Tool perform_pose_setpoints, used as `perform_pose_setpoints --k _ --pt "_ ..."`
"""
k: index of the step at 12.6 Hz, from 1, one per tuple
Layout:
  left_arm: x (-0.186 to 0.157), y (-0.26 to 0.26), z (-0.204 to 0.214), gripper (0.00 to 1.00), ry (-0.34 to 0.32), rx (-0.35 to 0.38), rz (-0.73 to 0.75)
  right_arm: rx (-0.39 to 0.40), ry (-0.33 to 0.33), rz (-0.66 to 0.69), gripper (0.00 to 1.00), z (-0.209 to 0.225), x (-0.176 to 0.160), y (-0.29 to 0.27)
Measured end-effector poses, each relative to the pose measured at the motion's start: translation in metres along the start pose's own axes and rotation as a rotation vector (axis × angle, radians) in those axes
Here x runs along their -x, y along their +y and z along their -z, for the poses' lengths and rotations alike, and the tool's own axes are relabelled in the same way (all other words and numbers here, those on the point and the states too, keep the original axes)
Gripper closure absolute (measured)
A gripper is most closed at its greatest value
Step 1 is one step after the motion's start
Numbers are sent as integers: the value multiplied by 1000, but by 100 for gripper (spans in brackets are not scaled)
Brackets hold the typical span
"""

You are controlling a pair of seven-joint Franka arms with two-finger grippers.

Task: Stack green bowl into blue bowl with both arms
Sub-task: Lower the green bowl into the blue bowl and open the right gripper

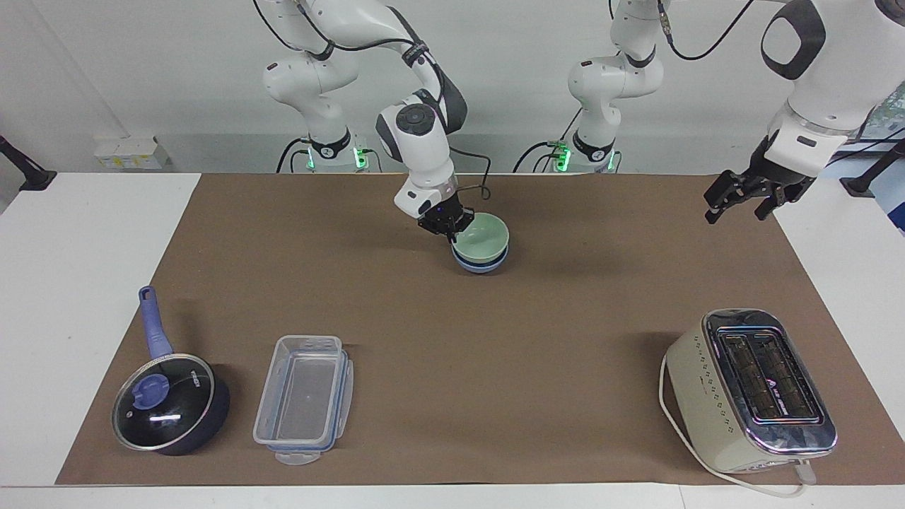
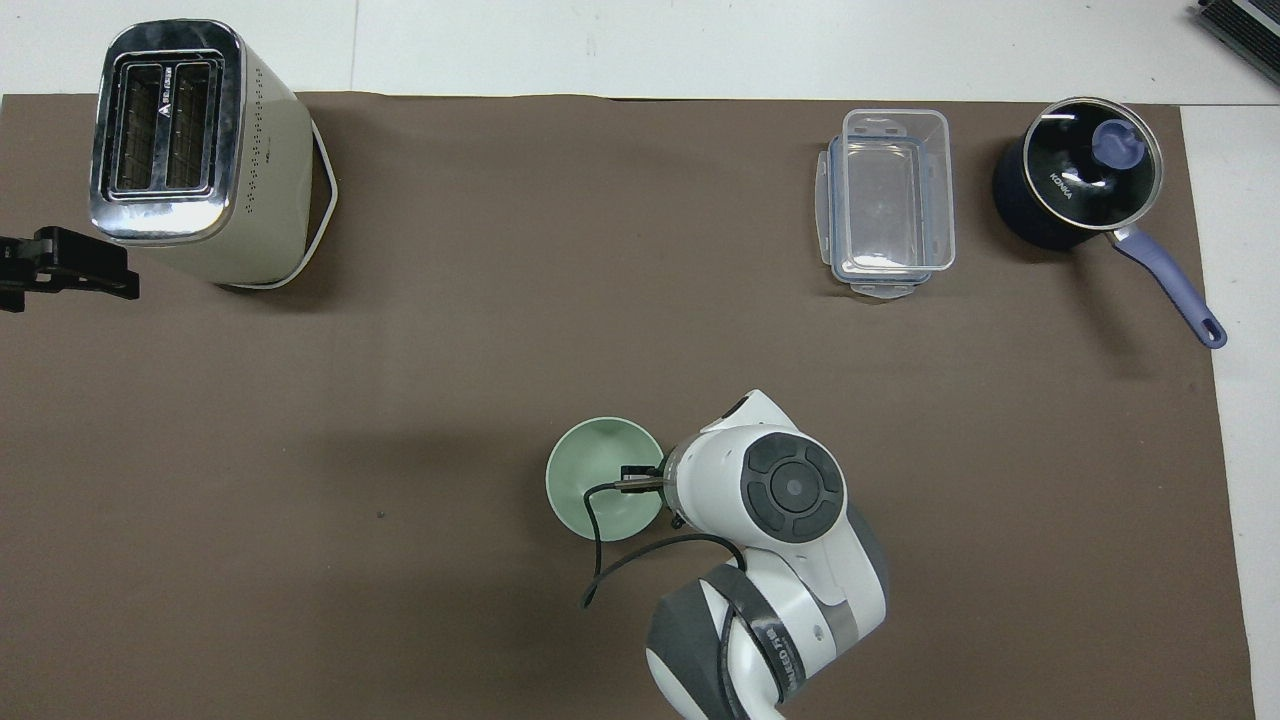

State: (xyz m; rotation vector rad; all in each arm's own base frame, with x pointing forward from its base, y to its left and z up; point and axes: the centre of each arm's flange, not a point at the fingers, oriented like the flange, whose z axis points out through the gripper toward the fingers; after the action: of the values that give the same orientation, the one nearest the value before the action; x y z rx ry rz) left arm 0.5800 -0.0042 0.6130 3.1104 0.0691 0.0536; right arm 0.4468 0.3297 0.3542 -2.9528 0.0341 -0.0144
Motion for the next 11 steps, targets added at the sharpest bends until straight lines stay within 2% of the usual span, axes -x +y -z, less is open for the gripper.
perform_pose_setpoints --k 3,4,5,6,7,11 --pt "0 0 0 0 0 0 0 1 1 0 91 0 0 0" --pt "0 0 0 0 0 0 0 -1 3 -1 78 1 0 0" --pt "0 0 0 0 0 0 0 -2 5 -1 72 2 -1 -1" --pt "0 0 0 0 0 0 0 -6 10 -1 71 4 -2 -2" --pt "0 0 0 0 0 0 0 -11 17 -2 63 9 -5 -4" --pt "0 0 0 0 0 0 0 -11 9 -48 17 58 -28 10"
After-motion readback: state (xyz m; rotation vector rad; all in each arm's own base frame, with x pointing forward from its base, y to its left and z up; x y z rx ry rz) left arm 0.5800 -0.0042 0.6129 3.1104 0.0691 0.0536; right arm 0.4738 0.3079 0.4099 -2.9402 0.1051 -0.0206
